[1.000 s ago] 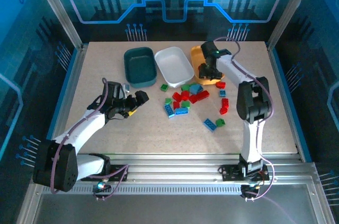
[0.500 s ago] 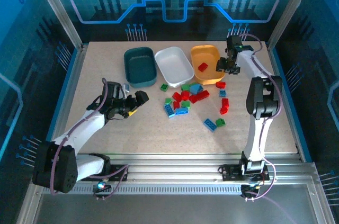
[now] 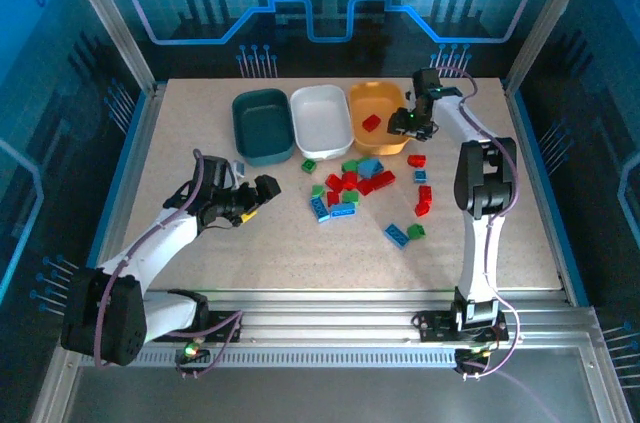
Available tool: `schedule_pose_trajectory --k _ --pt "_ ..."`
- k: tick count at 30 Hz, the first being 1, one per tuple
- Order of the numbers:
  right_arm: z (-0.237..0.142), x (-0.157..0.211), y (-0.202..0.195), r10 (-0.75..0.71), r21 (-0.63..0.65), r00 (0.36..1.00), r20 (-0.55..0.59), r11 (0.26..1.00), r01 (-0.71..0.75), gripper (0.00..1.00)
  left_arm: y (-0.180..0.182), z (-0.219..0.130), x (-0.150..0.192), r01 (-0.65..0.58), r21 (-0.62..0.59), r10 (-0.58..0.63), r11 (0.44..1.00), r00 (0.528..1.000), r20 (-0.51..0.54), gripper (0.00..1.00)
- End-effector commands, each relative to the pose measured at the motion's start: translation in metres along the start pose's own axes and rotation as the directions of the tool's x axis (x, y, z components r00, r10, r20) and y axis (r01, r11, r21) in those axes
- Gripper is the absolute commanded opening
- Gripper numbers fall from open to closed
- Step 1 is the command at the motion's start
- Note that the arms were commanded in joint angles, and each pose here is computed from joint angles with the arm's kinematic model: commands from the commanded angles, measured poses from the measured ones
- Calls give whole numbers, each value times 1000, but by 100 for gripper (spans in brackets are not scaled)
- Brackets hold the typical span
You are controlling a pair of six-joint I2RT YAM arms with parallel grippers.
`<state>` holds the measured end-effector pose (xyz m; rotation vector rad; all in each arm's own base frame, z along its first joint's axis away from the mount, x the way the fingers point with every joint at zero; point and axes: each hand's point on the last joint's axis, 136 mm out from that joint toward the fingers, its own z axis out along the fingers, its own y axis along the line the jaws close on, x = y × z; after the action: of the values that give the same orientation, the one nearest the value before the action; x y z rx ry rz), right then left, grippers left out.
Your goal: Sort the legos into containers by color
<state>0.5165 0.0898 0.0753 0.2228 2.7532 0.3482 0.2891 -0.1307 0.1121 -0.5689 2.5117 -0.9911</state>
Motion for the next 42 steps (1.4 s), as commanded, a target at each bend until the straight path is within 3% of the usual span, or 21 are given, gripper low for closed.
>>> schedule_pose_trajectory --k 1,7,12,16,22,26,29,31,36,42 --pt "-9 -1 3 22 -10 1000 16 1000 -22 54 -10 -9 -3 -24 26 24 999 1000 2 99" --pt "-59 9 -10 27 45 996 89 998 -31 58 -12 -12 1 -39 36 39 999 999 -3 99" --pt "-87 57 -46 103 193 992 67 974 -115 66 -19 -13 7 -53 66 53 996 999 -1 99" --pt "-85 116 -69 156 255 988 -12 956 -148 73 -27 -7 25 -94 89 97 992 995 -30 99" --pt "-70 194 -79 282 238 954 -103 938 -252 74 -32 9 49 -114 103 121 988 990 -70 99" --pt "-54 210 -66 331 133 935 -128 940 -314 73 -33 13 55 -122 109 131 987 988 -84 99" --pt "-45 208 -63 347 123 930 -122 935 -333 73 -33 13 56 -129 108 139 986 986 -91 99" --pt "-40 205 -62 360 124 925 -122 930 -346 71 -33 12 56 -134 104 143 986 986 -90 99" --pt "-39 201 -75 303 290 948 -94 919 -265 62 -34 9 55 -142 104 151 984 985 -85 99" --pt "-39 208 -84 264 351 961 -88 911 -218 39 -32 8 56 -142 96 150 985 985 -82 99"
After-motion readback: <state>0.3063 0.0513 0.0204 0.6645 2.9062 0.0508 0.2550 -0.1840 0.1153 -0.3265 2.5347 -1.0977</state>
